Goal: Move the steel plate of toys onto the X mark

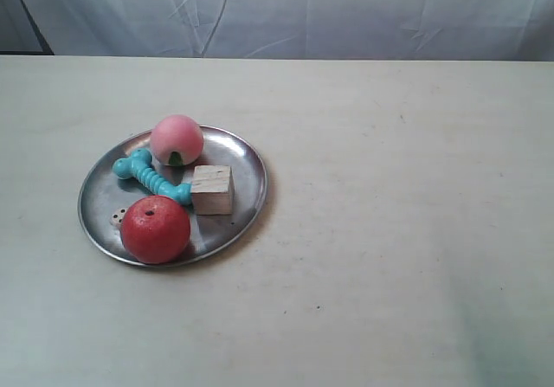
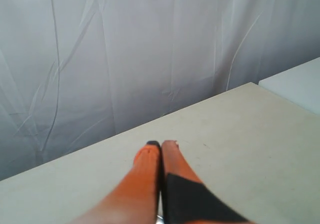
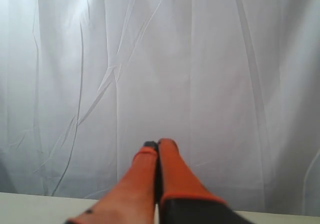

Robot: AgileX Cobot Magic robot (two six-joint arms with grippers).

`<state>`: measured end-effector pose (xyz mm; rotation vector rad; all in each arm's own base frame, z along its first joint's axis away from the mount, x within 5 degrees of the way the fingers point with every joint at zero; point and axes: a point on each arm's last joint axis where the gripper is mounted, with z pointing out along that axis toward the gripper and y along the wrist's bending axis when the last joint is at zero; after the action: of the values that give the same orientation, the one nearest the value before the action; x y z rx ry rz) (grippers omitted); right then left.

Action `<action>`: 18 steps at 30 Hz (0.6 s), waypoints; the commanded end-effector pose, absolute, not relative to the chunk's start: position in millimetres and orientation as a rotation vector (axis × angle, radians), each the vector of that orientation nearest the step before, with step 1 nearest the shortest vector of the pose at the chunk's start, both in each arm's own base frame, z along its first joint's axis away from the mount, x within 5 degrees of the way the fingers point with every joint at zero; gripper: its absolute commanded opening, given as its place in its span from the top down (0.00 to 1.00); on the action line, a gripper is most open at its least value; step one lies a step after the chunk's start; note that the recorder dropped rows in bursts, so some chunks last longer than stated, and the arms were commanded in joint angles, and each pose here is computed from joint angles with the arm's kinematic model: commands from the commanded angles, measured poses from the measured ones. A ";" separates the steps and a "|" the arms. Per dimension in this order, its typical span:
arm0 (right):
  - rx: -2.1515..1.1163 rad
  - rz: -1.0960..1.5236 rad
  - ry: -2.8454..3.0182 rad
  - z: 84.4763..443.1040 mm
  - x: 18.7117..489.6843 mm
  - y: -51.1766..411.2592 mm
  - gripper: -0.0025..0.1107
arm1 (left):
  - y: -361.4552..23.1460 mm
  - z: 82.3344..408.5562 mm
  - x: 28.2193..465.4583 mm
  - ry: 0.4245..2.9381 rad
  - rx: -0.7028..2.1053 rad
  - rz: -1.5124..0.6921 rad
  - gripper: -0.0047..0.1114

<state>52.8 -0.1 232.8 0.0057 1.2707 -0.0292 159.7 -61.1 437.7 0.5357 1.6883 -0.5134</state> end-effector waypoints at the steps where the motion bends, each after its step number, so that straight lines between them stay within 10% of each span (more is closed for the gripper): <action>1: 0.009 -0.034 1.268 232.4 52.4 -0.3 0.99 | -62.1 437.7 157.3 1.687 0.546 -0.518 0.96; 18: 0.025 -0.021 1.273 231.9 52.5 -0.8 0.99 | -70.8 424.1 141.9 1.728 0.584 -0.696 0.96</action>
<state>52.8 -0.2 232.7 0.0101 1.2723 -0.0257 151.6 -69.0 432.8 0.5396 1.7328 -0.6890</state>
